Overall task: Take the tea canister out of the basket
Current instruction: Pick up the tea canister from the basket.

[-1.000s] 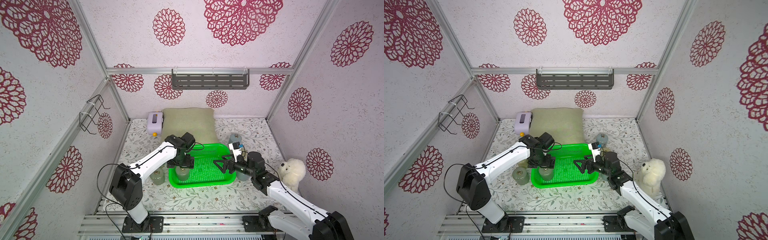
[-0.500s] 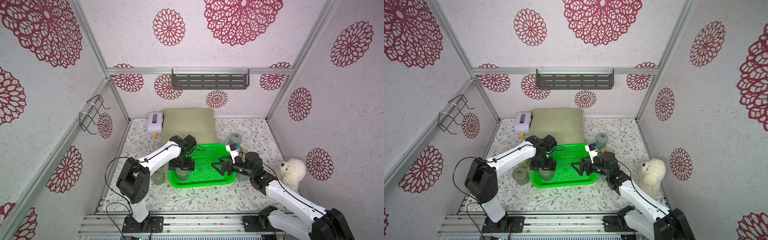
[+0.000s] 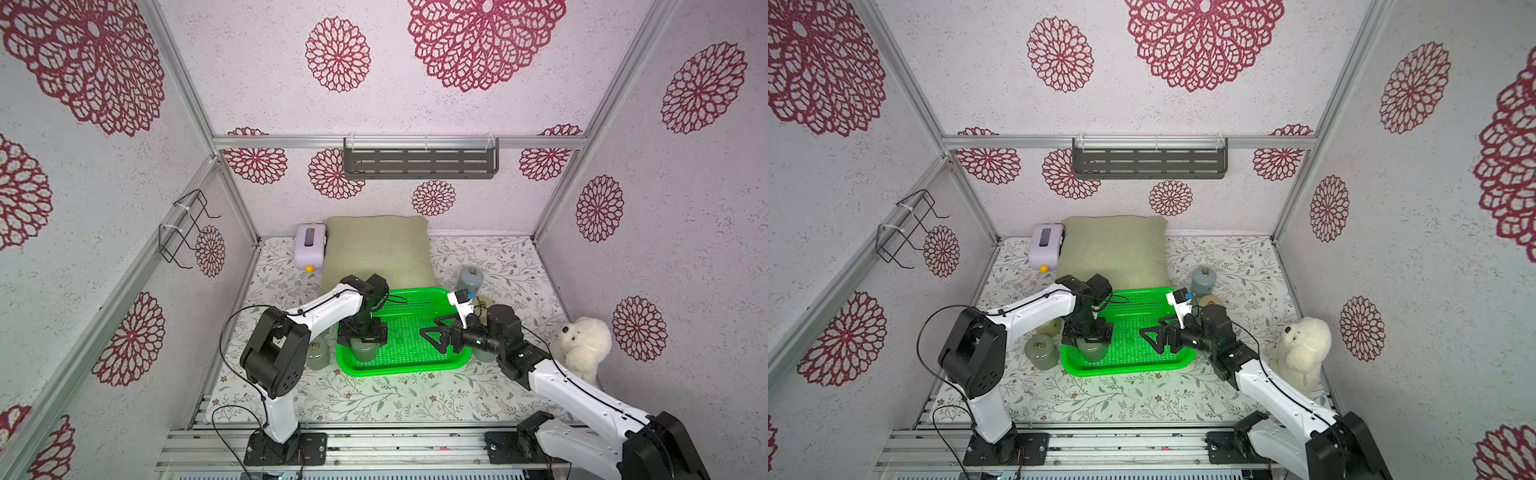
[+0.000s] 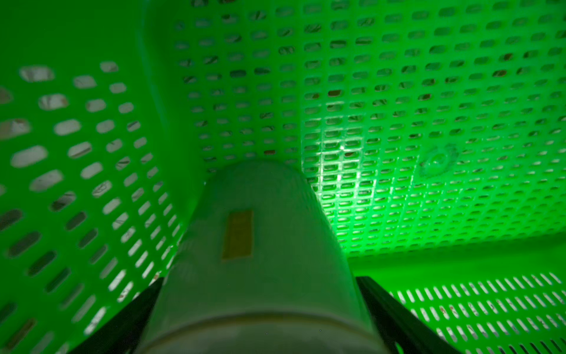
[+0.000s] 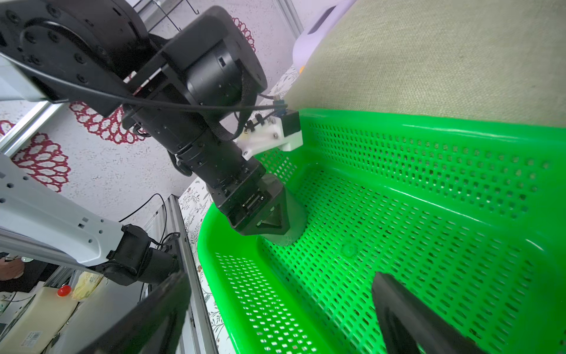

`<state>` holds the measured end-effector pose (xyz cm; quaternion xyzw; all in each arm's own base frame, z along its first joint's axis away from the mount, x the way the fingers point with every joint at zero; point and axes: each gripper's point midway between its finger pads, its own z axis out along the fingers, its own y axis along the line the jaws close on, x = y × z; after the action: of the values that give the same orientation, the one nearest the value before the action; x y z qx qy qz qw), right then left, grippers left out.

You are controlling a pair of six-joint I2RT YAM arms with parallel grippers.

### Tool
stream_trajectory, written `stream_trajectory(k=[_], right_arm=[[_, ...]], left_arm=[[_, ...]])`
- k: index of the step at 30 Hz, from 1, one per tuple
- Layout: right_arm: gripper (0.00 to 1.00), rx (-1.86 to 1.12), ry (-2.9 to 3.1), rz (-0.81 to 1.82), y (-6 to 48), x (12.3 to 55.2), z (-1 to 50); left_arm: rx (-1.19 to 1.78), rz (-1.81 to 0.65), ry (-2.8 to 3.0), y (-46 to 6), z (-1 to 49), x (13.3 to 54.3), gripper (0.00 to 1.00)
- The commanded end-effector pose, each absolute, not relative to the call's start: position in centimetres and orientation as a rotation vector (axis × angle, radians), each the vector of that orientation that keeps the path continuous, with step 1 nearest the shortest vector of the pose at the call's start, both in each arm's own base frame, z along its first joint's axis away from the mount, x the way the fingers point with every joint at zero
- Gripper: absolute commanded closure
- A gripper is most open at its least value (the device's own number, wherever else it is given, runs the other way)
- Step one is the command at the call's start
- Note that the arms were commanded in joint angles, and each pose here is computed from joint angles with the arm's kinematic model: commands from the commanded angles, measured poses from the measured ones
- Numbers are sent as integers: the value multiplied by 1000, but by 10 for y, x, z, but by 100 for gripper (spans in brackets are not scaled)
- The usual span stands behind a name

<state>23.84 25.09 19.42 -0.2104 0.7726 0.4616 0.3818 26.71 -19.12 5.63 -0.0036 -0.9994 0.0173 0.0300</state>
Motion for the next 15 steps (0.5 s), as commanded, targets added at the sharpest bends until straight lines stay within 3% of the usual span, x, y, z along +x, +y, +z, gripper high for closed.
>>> stream_trajectory(k=[1,8,15], right_arm=[[1,-576,1911,1184,257,238,207],[1,-575,1919,1181,258,239,204],[1,-576,1925,1181,259,240,201]], left_arm=[[12,45,-3074,-185,45,271,2],[24,46,-3075,-184,42,269,0],[37,55,-3090,-183,46,269,8]])
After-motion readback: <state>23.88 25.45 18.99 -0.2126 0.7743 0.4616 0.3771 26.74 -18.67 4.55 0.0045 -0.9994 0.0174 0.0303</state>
